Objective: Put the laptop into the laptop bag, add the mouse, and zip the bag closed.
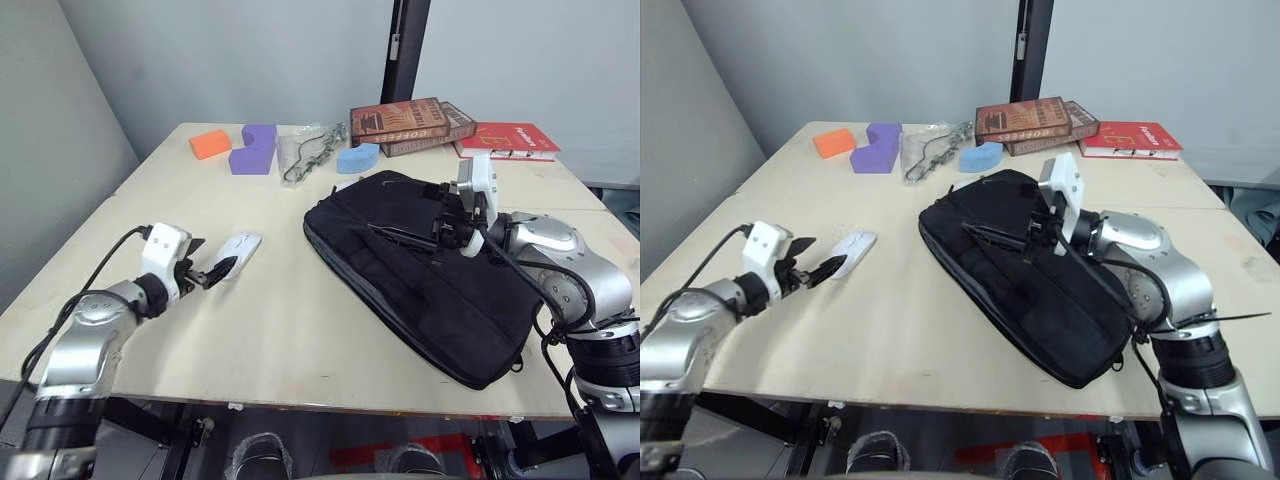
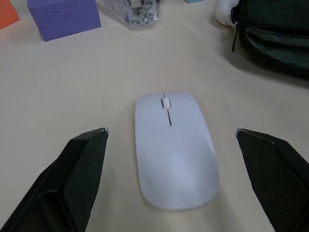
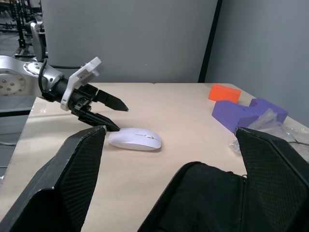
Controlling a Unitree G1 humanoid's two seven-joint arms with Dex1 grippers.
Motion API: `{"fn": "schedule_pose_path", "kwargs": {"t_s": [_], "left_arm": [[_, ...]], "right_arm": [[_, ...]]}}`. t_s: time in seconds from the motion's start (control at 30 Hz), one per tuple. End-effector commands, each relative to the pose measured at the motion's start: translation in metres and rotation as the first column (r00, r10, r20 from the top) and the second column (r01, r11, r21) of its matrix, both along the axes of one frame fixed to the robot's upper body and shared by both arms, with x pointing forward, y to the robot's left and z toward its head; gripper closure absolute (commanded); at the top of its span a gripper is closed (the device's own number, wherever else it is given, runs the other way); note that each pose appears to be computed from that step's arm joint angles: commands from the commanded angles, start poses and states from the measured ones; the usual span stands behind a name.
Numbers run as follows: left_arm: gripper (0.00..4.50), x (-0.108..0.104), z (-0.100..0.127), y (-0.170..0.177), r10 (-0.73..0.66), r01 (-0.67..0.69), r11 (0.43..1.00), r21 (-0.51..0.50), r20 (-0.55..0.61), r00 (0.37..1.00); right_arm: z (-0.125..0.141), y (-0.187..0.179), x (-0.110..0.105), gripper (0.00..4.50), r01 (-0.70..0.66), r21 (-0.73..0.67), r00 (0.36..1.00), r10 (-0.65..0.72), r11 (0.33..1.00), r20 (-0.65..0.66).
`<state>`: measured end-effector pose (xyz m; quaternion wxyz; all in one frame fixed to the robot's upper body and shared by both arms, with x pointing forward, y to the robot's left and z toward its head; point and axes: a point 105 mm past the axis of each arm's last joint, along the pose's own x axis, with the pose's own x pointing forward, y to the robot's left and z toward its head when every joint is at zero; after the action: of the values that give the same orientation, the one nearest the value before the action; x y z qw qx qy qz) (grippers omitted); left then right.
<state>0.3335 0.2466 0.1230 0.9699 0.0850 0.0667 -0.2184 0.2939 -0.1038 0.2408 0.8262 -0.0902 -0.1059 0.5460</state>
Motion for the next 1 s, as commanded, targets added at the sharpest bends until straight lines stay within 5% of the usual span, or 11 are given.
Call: {"fn": "schedule_pose_path", "kwargs": {"t_s": [0.03, 0.33, 1.0], "left_arm": [[0.05, 0.008, -0.001, -0.002, -0.032, 0.032, 0.999, 0.013, 0.009, 0.999], [0.05, 0.033, -0.006, -0.018, -0.073, 0.073, 0.997, -0.011, 0.016, 0.997], [0.05, 0.036, -0.025, -0.028, -0.081, 0.081, 0.996, -0.027, -0.012, 0.997]], "right_arm": [[0.009, 0.001, -0.009, 0.0, 0.013, -0.002, 0.998, -0.013, 1.0, 0.067], [0.008, -0.002, -0.015, 0.0, 0.046, 0.009, 0.998, -0.046, 0.999, 0.046], [0.002, -0.008, -0.02, 0.0, 0.083, -0.018, 0.996, -0.083, 0.996, 0.024]]}}
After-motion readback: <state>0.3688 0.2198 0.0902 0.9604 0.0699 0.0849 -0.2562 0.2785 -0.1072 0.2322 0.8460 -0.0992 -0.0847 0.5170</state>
